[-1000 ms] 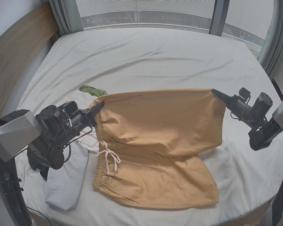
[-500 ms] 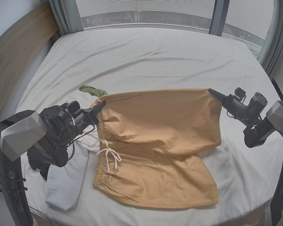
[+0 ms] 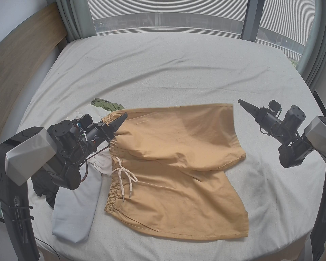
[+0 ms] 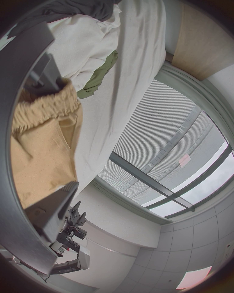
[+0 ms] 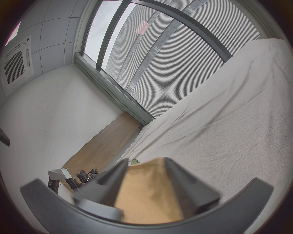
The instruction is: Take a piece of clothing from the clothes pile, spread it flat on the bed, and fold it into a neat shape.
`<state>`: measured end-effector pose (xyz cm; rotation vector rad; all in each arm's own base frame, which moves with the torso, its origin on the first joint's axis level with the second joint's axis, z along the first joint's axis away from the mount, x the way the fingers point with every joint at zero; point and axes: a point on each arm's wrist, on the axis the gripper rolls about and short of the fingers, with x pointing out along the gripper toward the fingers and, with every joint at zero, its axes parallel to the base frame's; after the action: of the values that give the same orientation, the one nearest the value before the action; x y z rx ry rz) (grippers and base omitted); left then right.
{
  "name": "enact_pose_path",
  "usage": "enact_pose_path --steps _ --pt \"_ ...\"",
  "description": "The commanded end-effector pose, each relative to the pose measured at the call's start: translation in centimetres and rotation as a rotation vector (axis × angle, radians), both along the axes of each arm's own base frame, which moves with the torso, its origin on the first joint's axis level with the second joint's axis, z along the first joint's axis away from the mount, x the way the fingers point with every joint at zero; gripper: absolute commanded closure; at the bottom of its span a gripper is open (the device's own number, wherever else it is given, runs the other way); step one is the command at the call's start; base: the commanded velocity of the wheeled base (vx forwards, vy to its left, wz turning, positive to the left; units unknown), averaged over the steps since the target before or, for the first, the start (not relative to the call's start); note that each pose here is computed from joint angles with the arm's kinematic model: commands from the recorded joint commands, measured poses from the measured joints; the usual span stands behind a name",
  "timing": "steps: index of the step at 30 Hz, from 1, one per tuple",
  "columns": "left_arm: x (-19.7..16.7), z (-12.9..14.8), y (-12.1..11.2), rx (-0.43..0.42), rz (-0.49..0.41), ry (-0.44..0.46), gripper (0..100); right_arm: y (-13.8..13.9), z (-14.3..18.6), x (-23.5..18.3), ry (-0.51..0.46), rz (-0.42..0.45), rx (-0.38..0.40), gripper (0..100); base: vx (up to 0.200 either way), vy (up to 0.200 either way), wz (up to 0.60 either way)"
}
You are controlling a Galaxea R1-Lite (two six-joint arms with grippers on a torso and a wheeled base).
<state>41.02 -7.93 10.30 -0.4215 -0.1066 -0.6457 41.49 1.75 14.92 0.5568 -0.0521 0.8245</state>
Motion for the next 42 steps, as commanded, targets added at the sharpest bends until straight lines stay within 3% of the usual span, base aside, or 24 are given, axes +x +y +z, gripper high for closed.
enact_pose_path --steps 1,8,15,22,24,31,42 --pt "0.3 -1.0 0.1 -0.005 0.026 0.031 0 -0.3 -0.6 -0.7 0.029 -0.008 -0.001 0 0.0 0.0 0.0" --pt "0.4 -3.3 1.6 0.003 0.075 0.104 0 -0.8 -1.9 -4.9 0.083 -0.034 -0.043 0 0.0 0.0 0.0" --pt "-1.6 -3.7 2.4 0.018 0.082 0.168 0 -0.5 -3.9 -8.0 0.151 -0.037 -0.115 0 0.0 0.0 0.0" --pt "-6.3 -2.5 3.0 0.045 0.078 0.231 0 -0.4 -5.4 -9.6 0.186 -0.037 -0.166 0 0.0 0.0 0.0" --pt "-9.1 -1.7 4.1 0.055 0.096 0.26 0 -0.4 -6.2 -10.5 0.237 -0.031 -0.166 0 0.0 0.0 0.0" --pt "-13.0 -2.6 4.5 0.12 -0.001 0.331 0 -0.7 -7.7 -12.4 0.333 -0.032 -0.166 0 0.0 0.0 0.0" --pt "-13.4 -3.1 3.9 0.183 -0.064 0.313 0 0.2 -11.2 -14.5 0.514 0.012 -0.177 0 0.0 0.0 0.0"
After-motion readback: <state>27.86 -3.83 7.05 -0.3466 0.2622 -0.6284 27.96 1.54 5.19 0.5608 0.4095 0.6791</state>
